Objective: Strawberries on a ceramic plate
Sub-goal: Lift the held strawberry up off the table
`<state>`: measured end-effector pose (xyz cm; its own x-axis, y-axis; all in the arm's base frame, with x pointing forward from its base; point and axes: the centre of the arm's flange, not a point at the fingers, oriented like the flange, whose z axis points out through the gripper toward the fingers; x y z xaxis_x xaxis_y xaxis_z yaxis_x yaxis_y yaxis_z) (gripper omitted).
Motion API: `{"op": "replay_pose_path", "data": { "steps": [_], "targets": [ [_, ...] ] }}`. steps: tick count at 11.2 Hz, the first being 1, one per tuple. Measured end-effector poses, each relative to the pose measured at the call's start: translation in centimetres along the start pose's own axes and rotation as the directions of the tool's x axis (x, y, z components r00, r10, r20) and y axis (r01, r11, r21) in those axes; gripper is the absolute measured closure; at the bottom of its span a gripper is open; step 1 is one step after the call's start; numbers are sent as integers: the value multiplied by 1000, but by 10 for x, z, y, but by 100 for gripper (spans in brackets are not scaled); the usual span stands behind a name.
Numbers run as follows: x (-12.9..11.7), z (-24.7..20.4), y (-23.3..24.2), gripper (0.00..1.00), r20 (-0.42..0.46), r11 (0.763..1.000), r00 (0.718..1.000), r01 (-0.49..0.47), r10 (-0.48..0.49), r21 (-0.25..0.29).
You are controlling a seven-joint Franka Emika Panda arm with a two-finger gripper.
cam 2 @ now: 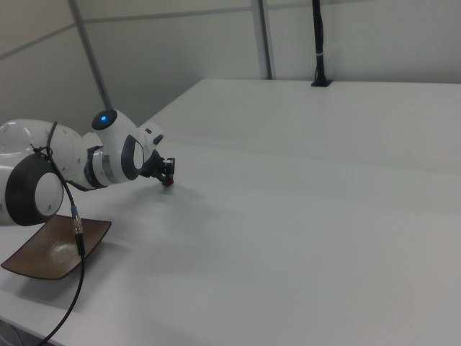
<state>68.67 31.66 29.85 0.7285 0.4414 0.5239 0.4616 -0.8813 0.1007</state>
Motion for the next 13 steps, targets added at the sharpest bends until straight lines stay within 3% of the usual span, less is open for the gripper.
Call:
{"op": "replay_pose_path", "data": {
  "steps": [7,13],
  "targets": [
    [26,-41,19,67,-62,1000,998,-18,16,-20],
    [45,-137,49,68,126,996,990,-48,57,-76]
  ]
}}
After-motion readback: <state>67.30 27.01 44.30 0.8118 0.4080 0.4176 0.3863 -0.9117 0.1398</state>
